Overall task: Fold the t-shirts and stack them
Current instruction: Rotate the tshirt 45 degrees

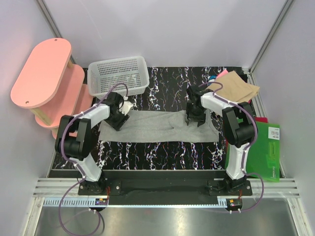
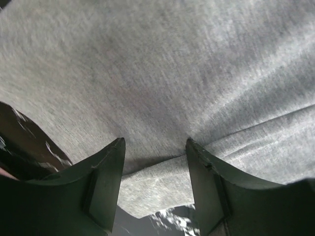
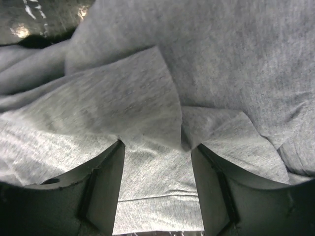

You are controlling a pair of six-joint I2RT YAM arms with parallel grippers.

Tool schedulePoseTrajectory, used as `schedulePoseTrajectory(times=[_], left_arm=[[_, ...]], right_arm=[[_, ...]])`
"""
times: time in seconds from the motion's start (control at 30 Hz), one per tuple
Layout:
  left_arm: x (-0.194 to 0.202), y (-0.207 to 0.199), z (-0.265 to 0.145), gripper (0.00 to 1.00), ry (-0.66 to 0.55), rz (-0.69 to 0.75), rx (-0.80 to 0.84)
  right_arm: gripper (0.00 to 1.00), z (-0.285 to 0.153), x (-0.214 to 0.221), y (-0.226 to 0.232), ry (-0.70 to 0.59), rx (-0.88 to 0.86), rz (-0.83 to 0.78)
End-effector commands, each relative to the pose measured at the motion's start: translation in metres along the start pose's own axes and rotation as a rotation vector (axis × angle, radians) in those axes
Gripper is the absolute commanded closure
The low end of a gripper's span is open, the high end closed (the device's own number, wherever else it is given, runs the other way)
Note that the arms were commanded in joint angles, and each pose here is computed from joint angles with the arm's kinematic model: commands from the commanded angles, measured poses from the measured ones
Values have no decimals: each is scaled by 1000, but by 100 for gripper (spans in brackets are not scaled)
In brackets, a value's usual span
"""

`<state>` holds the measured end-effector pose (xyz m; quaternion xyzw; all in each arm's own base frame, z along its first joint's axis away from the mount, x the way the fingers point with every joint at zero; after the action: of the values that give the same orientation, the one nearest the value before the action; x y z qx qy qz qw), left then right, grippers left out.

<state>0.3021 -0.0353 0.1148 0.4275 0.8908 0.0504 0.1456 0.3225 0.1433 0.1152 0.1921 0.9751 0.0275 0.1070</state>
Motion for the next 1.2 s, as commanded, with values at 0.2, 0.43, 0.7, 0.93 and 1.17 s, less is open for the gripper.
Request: schedulePoseTrajectory(times=[0.2,0.43,0.7,0.93,1.17], left_arm=[[69,-55,-43,44,62,45,46],[72,-80,-66,46,0,-17,167],[59,-83,-74,48,-38,21,225],[32,-86,-58,49,1,68,340],[1,-79,-29,54,24,78,391]], right_arm=[[37,27,-55,39,13,-66,-45],[38,31,-93,74,3,-178,-58],[39,45,-137,102,9,-320,-44],[41,53,-172,97,-19,-415,58],[40,48,-192,84,-65,-461,94]])
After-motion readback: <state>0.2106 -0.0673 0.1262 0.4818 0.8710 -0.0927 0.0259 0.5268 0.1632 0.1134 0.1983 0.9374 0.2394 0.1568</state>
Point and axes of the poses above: each gripper's point midway between its finger pads, its own z axis out along the fingers, its own y axis along the line the jaws close on, x = y × z, the point moved 10 cm from there along -z, back along the fingers, and after that the axes turned 14 degrees about z, right-handed, at the moved point
